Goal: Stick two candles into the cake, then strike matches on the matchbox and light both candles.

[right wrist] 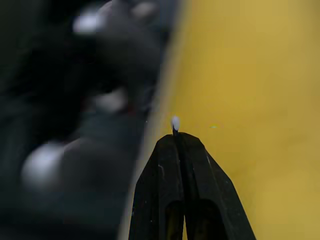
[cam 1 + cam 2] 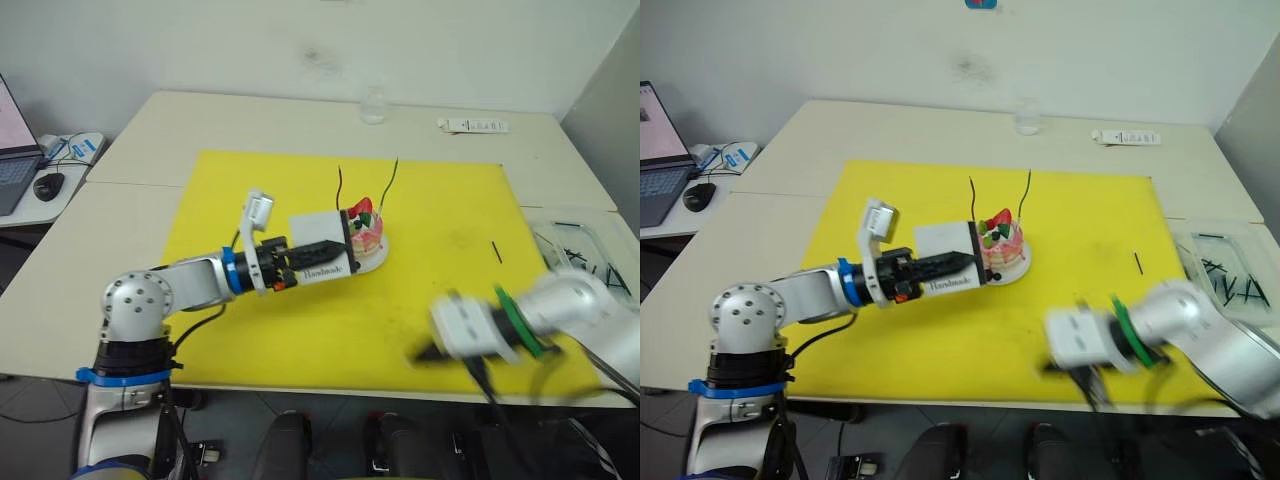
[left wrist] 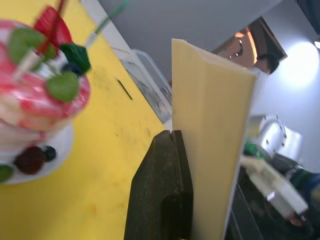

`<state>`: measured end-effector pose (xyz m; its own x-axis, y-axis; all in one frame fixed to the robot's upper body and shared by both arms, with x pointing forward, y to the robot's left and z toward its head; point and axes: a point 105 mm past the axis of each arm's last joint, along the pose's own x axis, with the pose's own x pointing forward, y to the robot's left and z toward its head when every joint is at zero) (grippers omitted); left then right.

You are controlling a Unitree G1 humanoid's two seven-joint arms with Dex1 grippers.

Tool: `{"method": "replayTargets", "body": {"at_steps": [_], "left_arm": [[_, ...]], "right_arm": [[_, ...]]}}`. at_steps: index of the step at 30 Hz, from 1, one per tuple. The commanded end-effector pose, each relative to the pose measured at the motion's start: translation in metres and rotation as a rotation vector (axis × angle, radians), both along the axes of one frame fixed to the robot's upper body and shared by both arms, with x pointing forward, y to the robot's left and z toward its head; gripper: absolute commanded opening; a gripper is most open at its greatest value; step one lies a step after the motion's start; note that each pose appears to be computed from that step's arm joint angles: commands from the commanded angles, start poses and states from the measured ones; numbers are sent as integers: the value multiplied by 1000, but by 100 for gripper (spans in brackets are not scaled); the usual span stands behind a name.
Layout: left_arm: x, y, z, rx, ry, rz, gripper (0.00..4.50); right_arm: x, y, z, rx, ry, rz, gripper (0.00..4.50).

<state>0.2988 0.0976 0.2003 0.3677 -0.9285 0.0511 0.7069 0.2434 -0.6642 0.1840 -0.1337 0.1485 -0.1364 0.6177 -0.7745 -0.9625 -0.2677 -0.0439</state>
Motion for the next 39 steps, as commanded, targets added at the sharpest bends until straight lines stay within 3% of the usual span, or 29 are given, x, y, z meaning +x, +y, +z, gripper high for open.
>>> {"method": "replayTargets", "body": {"at_steps": [1, 8, 14, 22, 27, 30, 35, 39], "left_arm": [[-9, -9, 9, -30, -40, -58, 0], [-15, -15, 1, -22, -22, -91, 0], [-11, -16, 2, -28, -21, -85, 0], [-7, -19, 9, -69, -14, -62, 0], [-8, -21, 11, -68, -17, -59, 0], [-8, -21, 10, -58, -16, -50, 0], [-15, -20, 4, -20, -19, -49, 0], [-19, -20, 4, -19, -20, -53, 0]], "right_arm": [[35, 11, 53, 193, -166, -103, 6], [84, 37, 99, 445, -346, -279, 6], [85, 58, 102, 509, -415, -274, 6], [89, 65, 87, 425, -556, -199, 6], [93, 62, 86, 431, -542, -233, 6], [105, 49, 83, 493, -445, -394, 6], [130, 8, 48, 601, -98, -897, 6], [140, -17, 15, 591, -21, -1163, 6]]}}
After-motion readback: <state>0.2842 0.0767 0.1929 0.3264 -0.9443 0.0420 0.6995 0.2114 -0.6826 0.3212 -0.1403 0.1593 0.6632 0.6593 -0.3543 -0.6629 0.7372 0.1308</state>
